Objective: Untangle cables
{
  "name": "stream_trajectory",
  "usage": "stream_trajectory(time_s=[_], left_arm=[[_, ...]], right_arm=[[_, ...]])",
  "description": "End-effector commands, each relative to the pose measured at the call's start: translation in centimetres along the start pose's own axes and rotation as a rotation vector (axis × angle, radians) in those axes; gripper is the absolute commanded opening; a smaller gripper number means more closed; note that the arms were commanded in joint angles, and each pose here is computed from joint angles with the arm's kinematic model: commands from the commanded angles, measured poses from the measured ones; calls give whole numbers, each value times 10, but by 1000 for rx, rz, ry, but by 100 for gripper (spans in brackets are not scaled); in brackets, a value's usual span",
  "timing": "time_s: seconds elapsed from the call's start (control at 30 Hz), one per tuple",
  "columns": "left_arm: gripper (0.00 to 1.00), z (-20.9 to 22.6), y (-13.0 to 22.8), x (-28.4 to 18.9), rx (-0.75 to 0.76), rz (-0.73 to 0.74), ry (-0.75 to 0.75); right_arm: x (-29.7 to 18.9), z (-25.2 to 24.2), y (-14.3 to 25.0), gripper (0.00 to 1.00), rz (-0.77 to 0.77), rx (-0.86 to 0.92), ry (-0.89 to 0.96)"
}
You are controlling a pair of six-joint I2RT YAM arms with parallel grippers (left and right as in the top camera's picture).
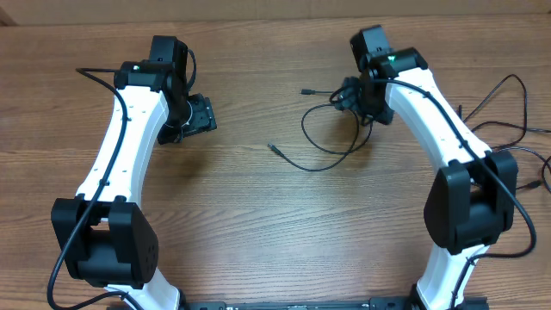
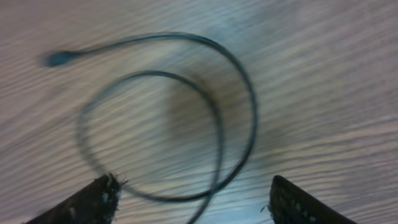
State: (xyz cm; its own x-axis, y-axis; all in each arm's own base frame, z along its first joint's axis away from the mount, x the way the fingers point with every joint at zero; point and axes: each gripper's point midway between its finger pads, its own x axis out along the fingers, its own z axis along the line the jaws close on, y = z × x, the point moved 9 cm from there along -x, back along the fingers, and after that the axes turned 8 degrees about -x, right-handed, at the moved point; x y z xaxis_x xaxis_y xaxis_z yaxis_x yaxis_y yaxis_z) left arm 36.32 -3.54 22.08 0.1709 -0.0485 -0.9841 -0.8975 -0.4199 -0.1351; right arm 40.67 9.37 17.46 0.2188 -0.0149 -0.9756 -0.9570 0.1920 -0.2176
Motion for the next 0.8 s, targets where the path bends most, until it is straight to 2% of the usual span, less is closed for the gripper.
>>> stream_trajectory(time_s=[0.0,0.3,0.47,0.77], left_arm=[[73,-3,0,-7,5,-14,23],[73,-3,-1,-7,4,-17,25],[73,-3,-1,-7,5,-16,25],[73,-3,-1,-7,5,-16,25]], right_arm=[[24,-14,7,79,58,-6,46],[55,-12,23,80,136,86,48],[63,-9,29,78,131,84,45],[77,-15,45,75,172,185,76]])
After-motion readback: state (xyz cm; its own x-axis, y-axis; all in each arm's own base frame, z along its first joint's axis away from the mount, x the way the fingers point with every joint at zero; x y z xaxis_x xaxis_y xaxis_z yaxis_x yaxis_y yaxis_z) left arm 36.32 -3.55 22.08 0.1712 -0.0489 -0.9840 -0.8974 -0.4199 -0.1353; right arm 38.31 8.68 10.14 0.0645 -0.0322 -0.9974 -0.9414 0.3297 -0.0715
